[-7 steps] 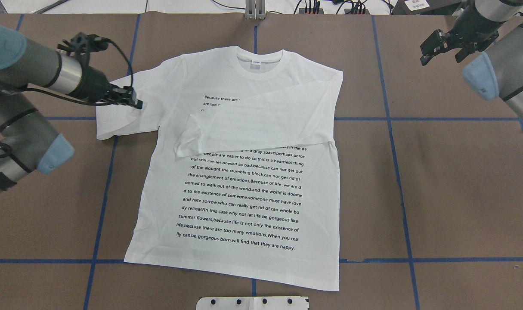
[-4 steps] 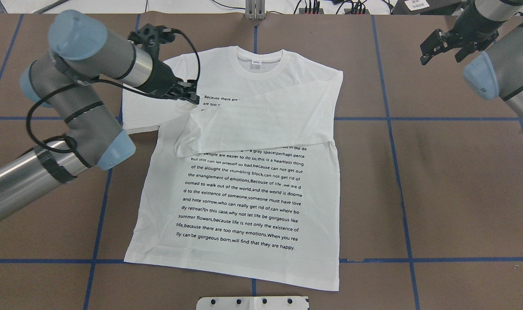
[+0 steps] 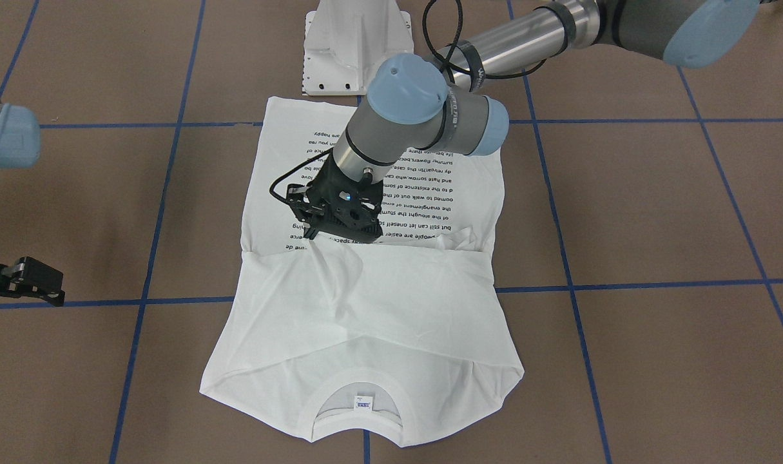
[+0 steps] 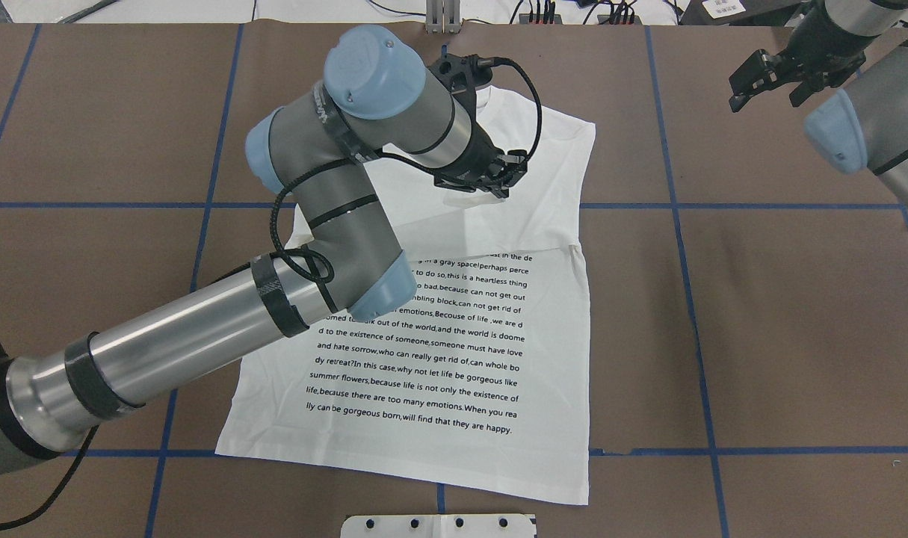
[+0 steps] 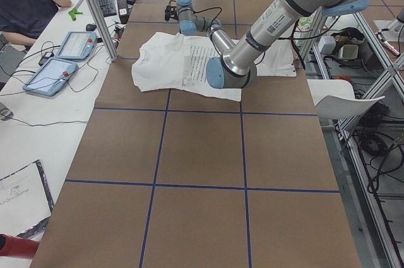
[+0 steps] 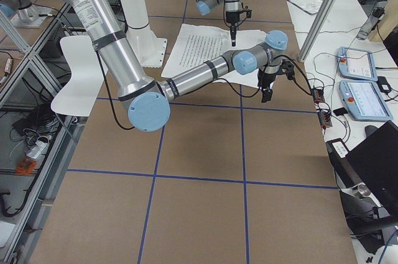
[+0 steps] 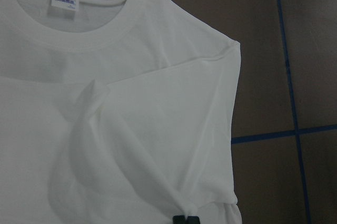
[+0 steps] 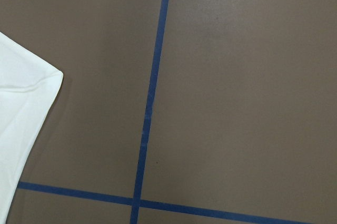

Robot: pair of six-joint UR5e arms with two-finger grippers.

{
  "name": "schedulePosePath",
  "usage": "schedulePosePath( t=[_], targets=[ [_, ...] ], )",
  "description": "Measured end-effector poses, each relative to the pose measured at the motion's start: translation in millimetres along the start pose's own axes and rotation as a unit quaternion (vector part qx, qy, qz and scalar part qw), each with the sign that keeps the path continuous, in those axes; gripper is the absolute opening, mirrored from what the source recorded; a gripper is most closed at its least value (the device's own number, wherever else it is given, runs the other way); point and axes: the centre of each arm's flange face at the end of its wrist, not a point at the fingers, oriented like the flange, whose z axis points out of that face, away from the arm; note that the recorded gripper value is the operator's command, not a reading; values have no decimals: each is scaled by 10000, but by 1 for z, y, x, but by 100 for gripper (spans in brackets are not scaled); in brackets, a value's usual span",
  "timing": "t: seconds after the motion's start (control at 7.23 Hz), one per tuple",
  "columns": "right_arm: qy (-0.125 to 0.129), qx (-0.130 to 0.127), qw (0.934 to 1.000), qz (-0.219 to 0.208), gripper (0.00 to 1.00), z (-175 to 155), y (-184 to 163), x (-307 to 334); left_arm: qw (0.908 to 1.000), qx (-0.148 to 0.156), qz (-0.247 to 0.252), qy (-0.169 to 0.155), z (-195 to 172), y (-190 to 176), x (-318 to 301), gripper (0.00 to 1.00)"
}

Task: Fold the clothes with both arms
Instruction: 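Fold the grasped sleeve with the left gripper across the shirt front, then release the sleeve on the shirt and lift the left gripper away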

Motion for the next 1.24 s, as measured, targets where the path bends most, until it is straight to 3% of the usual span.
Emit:
schedulePosePath(
  t=[0.41,0.55,0.69,1.24],
  targets=[
    [3,-7,10000,6,99,1,0,1,9965,22,748,366,12,34,28,0],
    [5,-11,10000,10,99,1,1,1,9940,62,1015,399,21,48,33,21],
    [7,-15,10000,14,99,1,1,2,9917,90,1221,399,29,60,35,99],
    [-4,8,10000,44,100,-1,1,-1,9822,178,1662,855,39,91,-4,100]
  ],
)
